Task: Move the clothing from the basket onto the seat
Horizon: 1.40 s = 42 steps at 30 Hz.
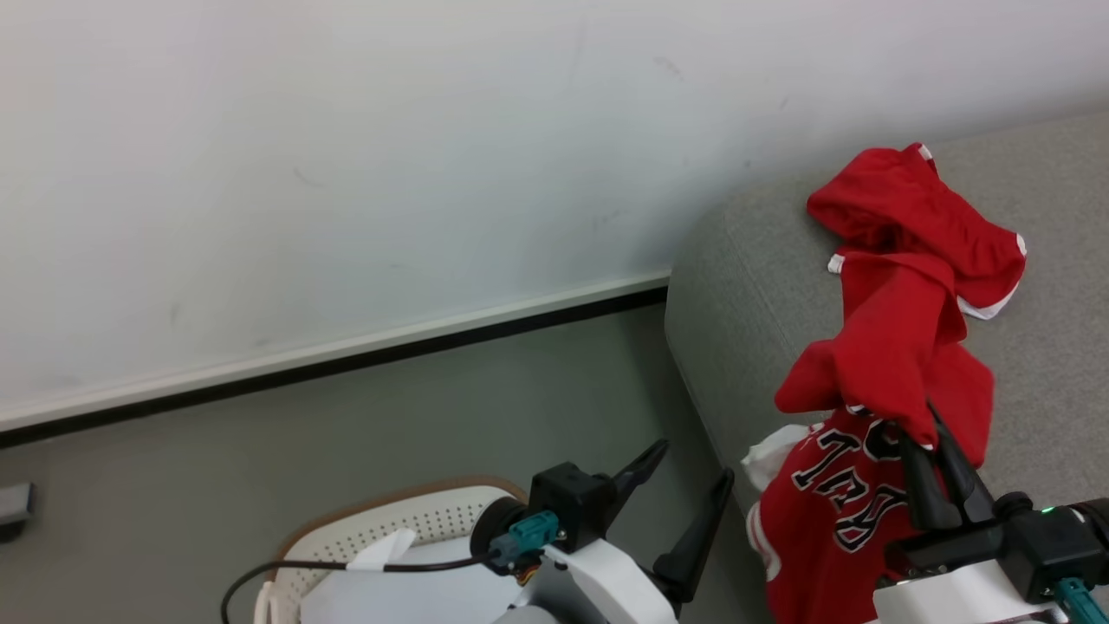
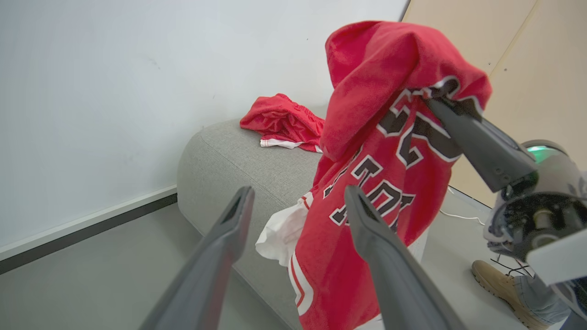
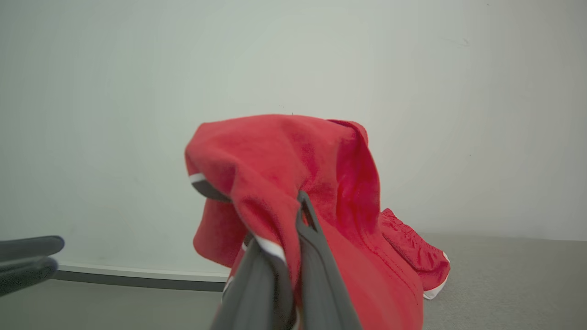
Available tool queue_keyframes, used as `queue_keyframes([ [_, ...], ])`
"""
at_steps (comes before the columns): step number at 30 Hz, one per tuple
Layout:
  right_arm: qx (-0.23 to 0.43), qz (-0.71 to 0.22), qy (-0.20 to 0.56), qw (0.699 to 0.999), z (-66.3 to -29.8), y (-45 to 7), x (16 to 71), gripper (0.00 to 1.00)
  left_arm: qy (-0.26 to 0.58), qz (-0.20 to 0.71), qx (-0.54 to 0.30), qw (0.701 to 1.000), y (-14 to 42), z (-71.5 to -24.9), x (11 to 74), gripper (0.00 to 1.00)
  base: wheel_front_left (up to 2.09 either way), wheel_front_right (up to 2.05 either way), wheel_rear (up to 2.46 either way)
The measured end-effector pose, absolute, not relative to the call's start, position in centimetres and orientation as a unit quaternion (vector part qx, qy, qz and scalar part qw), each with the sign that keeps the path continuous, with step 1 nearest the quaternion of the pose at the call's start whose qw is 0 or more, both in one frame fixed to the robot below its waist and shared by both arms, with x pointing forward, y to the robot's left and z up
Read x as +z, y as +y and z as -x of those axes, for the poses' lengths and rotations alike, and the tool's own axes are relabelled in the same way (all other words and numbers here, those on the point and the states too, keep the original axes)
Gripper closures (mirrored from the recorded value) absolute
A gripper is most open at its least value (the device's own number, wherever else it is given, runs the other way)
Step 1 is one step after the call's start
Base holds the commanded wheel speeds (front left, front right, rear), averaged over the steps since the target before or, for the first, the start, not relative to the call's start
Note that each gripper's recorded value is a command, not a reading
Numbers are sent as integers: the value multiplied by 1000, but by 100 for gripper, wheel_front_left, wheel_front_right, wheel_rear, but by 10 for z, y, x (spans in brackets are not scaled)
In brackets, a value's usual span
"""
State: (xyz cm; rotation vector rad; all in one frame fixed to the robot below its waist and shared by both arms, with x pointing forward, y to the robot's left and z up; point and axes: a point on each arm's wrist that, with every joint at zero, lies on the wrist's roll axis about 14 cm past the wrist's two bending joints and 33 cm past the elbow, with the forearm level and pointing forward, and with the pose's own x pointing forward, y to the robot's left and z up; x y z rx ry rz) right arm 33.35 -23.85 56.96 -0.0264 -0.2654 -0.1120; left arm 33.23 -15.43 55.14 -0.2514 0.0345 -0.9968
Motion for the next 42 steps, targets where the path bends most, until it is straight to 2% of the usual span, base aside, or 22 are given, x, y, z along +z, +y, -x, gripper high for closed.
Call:
queue_keyframes([
  [5, -74, 21, -129, 989, -341, -252, 570, 100, 23, 130, -492, 860, -164, -337, 549, 0, 0, 0, 0],
  [10, -93, 31, -133, 986, -366, -269, 575, 100, 26, 132, -502, 854, -169, -354, 545, 0, 0, 0, 0],
  [19, -103, 127, -168, 972, -453, -320, 612, 100, 20, 135, -486, 863, -156, -421, 526, 0, 0, 0, 0],
  [28, -182, 138, -170, 959, -543, -409, 627, 100, 33, 143, -444, 884, -126, -476, 481, 0, 0, 0, 0],
  [33, -232, 140, -159, 949, -574, -452, 630, 100, 36, 141, -426, 893, -111, -492, 466, 0, 0, 0, 0],
  [37, -282, 167, -104, 939, -578, -489, 603, 100, 39, 139, -420, 896, -105, -497, 458, 0, 0, 0, 0],
  [42, -305, 132, -6, 943, -581, -494, 507, 100, 52, 146, -413, 897, -101, -501, 443, 0, 0, 0, 0],
])
